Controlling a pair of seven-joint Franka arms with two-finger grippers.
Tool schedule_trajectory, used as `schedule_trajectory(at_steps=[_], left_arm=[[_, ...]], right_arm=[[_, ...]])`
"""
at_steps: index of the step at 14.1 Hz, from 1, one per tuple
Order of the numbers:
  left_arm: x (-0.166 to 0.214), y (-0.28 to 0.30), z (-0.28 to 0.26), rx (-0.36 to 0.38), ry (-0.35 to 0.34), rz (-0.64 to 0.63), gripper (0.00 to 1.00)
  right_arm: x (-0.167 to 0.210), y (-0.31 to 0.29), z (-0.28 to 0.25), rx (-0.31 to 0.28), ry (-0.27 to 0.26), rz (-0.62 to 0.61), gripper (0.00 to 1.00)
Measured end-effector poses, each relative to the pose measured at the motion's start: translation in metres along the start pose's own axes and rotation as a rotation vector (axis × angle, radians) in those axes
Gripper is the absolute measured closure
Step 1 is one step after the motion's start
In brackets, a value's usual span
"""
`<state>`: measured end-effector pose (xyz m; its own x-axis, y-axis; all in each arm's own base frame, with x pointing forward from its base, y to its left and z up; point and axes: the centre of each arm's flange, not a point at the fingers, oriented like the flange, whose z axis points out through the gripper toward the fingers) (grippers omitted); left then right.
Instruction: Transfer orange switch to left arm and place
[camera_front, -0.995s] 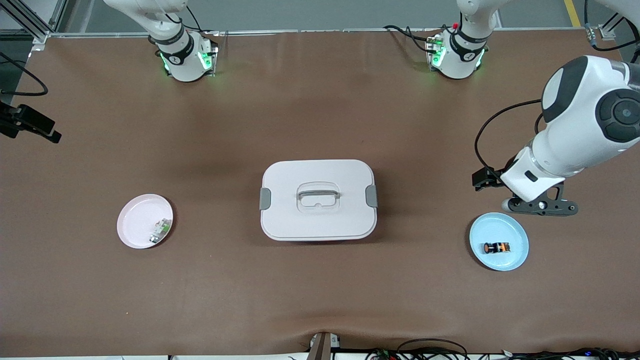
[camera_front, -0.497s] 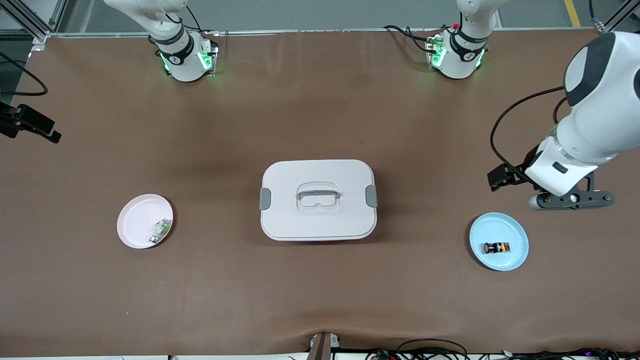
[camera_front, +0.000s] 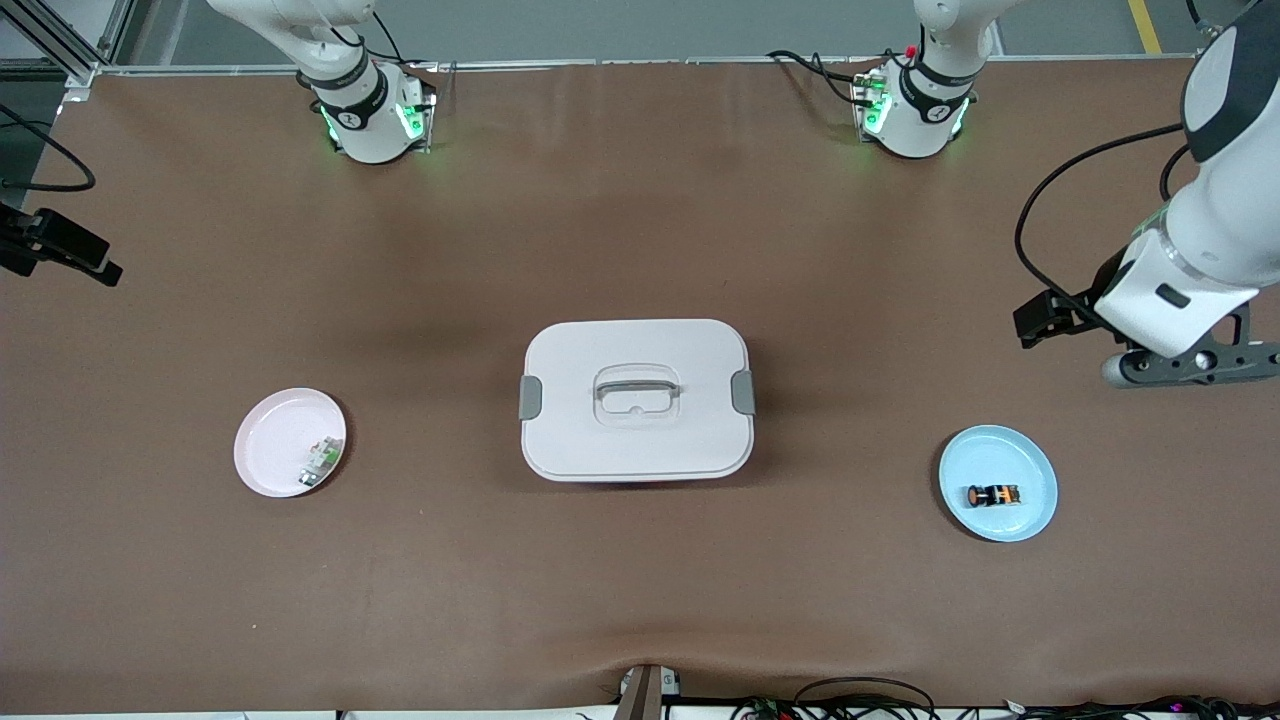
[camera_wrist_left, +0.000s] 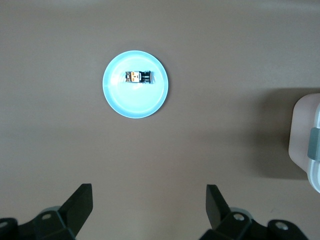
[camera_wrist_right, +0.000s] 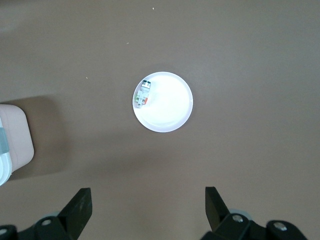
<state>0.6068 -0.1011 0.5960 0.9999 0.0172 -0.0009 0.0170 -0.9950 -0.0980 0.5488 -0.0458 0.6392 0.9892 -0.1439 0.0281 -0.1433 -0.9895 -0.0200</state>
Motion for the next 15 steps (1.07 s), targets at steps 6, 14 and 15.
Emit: schedule_trajectory(at_steps=[6, 14, 15], left_arm=[[-0.011, 0.000, -0.022, 0.022, 0.035, 0.026, 0.00], [-0.024, -0.024, -0.033, -0.042, 0.019, 0.054, 0.00], [-0.030, -0.030, -0.033, -0.060, 0.017, 0.053, 0.00]], right_arm=[[0.000, 0.000, 0.000, 0.000, 0.000, 0.000, 0.00], [0.000, 0.000, 0.000, 0.000, 0.000, -0.001, 0.00], [0.000, 0.000, 0.000, 0.000, 0.000, -0.001, 0.00]])
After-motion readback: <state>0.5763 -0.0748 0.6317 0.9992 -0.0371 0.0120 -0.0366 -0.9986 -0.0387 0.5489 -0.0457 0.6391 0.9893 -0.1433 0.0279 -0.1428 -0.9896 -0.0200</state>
